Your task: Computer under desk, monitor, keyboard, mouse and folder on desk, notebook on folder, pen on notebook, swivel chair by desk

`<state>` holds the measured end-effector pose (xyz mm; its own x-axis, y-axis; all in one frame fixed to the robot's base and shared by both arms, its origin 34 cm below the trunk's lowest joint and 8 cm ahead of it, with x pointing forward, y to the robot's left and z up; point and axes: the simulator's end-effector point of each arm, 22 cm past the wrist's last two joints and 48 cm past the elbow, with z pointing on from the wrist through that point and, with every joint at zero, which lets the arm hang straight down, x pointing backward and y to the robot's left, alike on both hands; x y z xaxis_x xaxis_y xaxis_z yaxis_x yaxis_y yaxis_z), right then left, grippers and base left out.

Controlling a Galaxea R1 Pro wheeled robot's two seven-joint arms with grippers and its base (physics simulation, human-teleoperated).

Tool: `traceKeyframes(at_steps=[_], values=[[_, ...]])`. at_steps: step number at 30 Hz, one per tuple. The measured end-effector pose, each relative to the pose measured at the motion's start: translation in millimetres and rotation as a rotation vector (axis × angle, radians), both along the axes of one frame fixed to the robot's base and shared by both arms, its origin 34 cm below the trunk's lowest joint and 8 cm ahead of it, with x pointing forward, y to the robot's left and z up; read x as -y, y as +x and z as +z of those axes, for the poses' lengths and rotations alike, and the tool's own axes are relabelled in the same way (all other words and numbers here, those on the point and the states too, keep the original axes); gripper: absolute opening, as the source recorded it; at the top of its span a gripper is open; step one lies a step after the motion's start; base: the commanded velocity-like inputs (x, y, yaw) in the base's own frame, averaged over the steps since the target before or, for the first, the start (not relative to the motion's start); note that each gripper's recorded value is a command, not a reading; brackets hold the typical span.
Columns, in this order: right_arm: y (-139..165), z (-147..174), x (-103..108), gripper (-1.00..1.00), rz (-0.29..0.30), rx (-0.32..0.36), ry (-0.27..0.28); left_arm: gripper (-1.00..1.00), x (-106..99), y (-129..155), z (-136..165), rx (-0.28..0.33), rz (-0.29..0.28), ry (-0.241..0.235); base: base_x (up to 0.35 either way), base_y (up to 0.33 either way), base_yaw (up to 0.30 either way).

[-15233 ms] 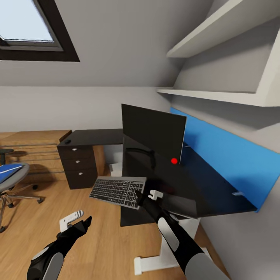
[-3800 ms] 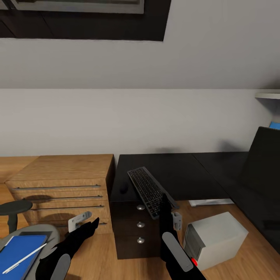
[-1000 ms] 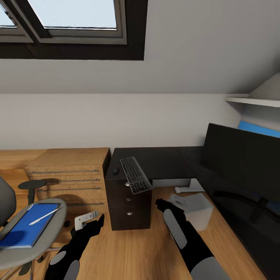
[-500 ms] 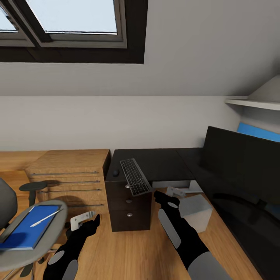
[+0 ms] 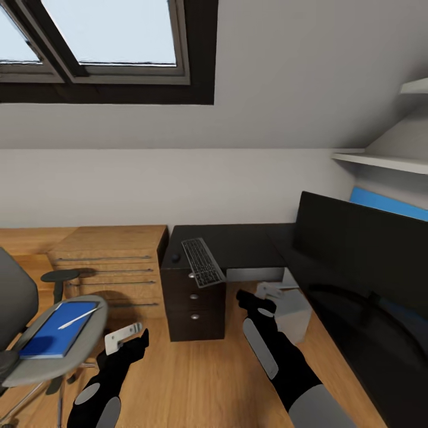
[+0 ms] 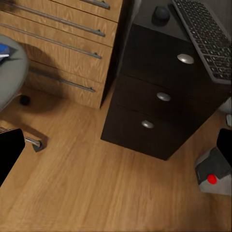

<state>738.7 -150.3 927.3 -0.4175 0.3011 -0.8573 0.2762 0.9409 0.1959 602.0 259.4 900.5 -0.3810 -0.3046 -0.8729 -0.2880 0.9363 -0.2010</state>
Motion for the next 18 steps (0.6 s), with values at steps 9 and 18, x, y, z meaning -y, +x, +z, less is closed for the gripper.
traceKeyframes(at_steps=[9,18], values=[[-1.1,12.1,0.4,1.00,-0.001,0.000,0.000,1.00,-0.1,-1.3,11.9,-0.001,0.001,0.000,-0.277,-0.237,0.000],[-2.6,23.4,0.3,1.00,0.000,0.000,0.000,1.00,-0.1,-2.8,23.3,-0.001,0.001,0.000,-0.276,-0.239,0.000]])
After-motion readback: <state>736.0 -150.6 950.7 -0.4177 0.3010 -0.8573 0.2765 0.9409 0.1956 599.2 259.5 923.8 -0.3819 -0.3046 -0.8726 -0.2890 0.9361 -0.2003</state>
